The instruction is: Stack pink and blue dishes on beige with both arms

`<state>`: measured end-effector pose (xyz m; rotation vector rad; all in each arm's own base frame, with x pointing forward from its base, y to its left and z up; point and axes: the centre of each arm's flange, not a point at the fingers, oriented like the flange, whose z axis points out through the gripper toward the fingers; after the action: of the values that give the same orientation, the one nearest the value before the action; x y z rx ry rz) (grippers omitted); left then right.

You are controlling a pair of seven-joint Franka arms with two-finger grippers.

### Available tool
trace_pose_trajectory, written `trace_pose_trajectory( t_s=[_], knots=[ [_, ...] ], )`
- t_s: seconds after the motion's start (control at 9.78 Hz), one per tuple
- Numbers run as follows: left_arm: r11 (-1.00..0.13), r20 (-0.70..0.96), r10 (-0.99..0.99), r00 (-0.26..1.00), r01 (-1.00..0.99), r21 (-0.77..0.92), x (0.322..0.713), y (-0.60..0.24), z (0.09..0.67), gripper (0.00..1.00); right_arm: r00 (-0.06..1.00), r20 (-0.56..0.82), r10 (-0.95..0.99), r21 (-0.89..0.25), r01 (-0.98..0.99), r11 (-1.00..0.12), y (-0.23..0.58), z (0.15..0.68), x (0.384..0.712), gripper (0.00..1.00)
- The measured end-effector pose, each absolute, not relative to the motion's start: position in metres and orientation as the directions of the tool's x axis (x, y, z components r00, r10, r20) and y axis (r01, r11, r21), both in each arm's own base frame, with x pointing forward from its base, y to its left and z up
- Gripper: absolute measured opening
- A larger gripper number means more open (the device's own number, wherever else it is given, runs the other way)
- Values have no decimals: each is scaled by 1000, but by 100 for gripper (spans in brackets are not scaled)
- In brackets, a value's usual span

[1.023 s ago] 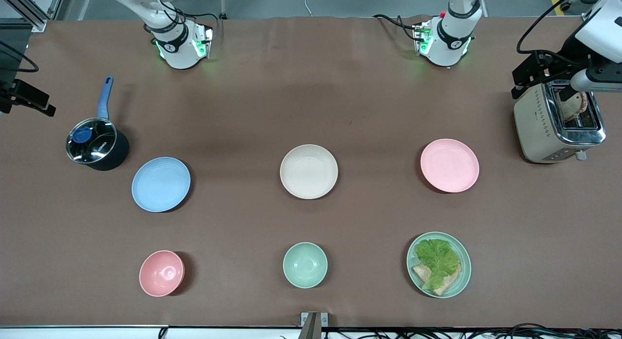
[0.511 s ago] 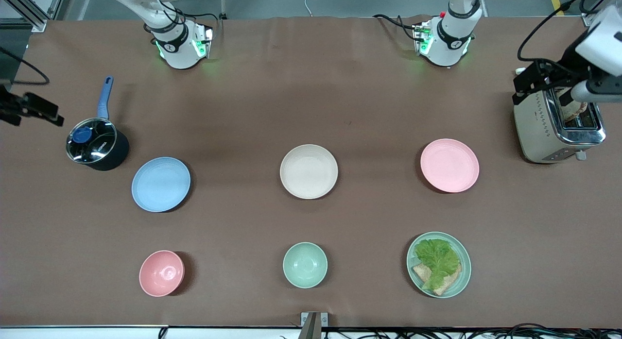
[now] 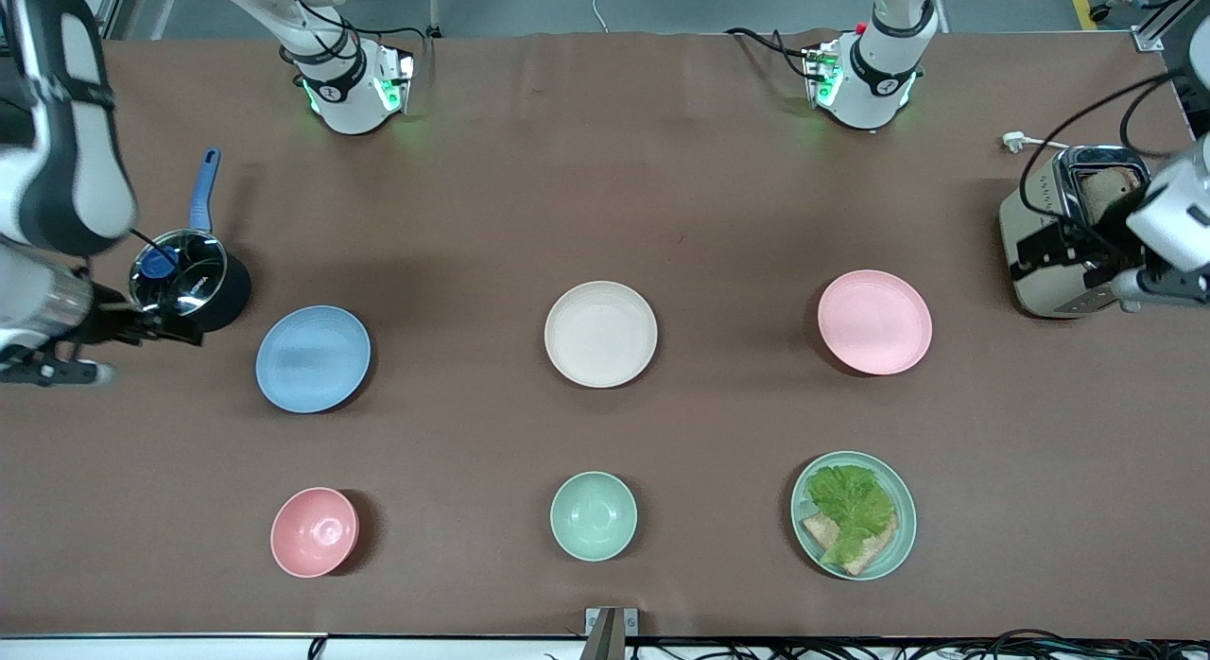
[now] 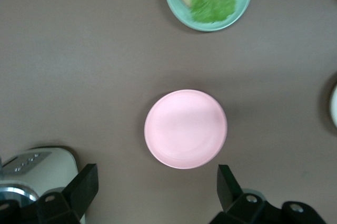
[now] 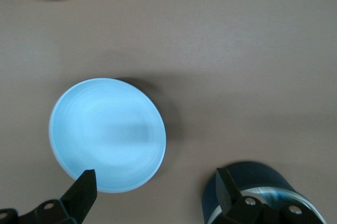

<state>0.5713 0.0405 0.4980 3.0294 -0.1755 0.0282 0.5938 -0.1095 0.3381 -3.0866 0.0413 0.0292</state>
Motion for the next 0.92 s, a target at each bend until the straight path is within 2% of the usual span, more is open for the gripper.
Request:
trace_pose_trajectory(
  t_s=[0.2, 0.41, 0.61, 0.92],
  knots=[
    [-978, 9, -176, 984, -176, 112, 578, 67, 425, 98, 1000, 9, -23, -50, -22, -998, -105, 267, 569, 100],
    [-954, -39, -272, 961, -265, 141, 587, 88, 348, 98, 1000, 1, -16, -49, -16, -999, -104, 238, 561, 96],
    [-931, -107, -336, 936, -312, 192, 588, 87, 280, 96, 1000, -16, -25, -69, -26, -997, -102, 225, 559, 83],
    [-910, -148, -371, 917, -328, 253, 588, 58, 229, 81, 1000, -18, -9, -127, -12, -992, -105, 206, 555, 74]
  ],
)
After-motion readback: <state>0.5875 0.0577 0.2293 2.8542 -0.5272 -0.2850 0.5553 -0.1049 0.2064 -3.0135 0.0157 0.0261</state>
